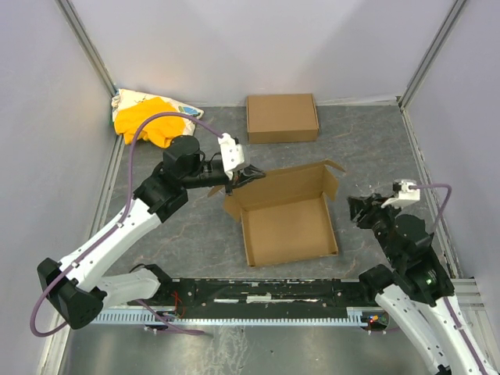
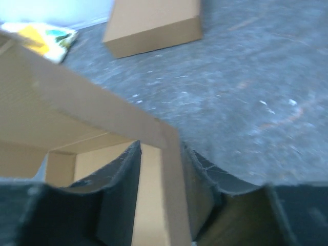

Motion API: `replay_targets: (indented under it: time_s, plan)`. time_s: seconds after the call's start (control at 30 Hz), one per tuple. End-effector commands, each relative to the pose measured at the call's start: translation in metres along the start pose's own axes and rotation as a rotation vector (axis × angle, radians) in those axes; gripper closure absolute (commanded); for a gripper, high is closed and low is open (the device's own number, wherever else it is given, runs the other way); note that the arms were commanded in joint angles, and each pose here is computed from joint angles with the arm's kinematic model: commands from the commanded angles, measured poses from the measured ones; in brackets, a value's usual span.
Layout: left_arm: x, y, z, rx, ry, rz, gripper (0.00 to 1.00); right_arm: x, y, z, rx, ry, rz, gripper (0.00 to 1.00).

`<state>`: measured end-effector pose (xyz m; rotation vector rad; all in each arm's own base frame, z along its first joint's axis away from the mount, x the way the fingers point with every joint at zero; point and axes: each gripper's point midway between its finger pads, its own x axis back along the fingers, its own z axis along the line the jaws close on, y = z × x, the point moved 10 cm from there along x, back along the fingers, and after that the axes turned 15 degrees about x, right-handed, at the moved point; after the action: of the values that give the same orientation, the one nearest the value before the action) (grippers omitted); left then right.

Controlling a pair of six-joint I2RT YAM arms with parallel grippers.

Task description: Fold the paper box

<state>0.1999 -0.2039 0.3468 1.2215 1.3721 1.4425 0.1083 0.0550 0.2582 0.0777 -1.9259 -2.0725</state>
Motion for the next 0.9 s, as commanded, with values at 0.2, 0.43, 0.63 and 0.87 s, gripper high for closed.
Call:
replay_targets:
  time_s: [0.2, 0.43, 0.63, 0.87]
  plan:
    - [-0.011, -0.013, -0.003, -0.034, -0.071, 0.121, 0.97, -0.027, -0.014, -0.02, -0.005, -0.392, 0.205, 0.87]
    - [-0.018, -0.014, 0.003, -0.062, -0.037, 0.129, 0.97, -0.091, -0.043, 0.003, 0.023, -0.19, 0.34, 0.86]
    - [-0.022, -0.012, 0.009, -0.044, 0.015, 0.123, 0.97, -0.105, -0.046, 0.012, 0.009, -0.091, 0.402, 0.88]
    - [-0.017, -0.023, 0.0, 0.017, 0.032, 0.057, 0.97, -0.1, -0.056, 0.027, -0.06, 0.089, 0.471, 0.87]
